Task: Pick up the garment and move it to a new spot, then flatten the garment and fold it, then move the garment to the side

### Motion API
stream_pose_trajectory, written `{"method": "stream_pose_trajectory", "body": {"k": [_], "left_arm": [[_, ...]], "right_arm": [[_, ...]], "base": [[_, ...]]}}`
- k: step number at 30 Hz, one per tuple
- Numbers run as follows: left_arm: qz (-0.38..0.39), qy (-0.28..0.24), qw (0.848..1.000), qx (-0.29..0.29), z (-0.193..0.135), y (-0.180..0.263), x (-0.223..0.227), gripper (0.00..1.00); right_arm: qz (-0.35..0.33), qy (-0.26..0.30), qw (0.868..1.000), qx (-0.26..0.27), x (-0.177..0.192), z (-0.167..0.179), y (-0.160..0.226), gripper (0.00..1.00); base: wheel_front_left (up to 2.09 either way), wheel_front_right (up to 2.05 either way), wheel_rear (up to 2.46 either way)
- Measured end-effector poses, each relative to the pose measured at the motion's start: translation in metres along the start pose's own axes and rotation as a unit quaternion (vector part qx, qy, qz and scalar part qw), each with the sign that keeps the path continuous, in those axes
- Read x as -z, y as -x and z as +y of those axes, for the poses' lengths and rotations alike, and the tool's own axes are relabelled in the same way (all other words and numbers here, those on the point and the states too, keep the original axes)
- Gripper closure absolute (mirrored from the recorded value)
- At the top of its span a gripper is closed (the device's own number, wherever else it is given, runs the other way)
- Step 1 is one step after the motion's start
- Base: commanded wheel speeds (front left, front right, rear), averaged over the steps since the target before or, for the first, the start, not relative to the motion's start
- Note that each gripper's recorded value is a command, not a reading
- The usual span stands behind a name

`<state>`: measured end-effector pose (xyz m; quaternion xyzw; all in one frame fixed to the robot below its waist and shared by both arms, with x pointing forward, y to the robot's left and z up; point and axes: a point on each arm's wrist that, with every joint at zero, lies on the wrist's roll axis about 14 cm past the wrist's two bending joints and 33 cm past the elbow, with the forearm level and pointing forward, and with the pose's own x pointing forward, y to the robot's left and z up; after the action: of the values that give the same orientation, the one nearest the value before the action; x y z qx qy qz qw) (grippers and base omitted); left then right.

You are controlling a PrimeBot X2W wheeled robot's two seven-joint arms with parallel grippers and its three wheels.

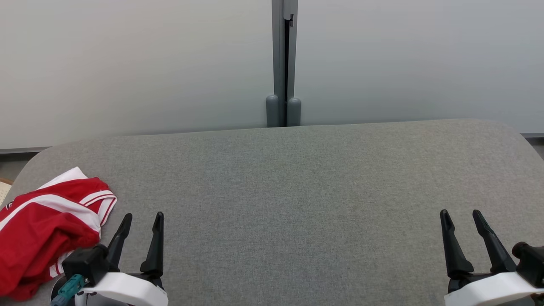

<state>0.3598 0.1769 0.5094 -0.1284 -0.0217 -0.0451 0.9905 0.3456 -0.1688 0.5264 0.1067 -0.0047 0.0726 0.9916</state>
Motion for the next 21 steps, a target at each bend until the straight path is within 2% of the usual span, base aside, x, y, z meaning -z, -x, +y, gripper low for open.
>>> {"method": "stream_pose_trajectory", "body": {"k": [21], "left_arm": [[0.005, -0.061, 0.998, -0.006, 0.0066, 0.0096, 0.0092, 0.00]], "right_arm": [[0.009, 0.056, 0.998, 0.001, 0.0041, 0.0044, 0.0094, 0.00]], "base": [[0.00, 0.00, 0.00]]}}
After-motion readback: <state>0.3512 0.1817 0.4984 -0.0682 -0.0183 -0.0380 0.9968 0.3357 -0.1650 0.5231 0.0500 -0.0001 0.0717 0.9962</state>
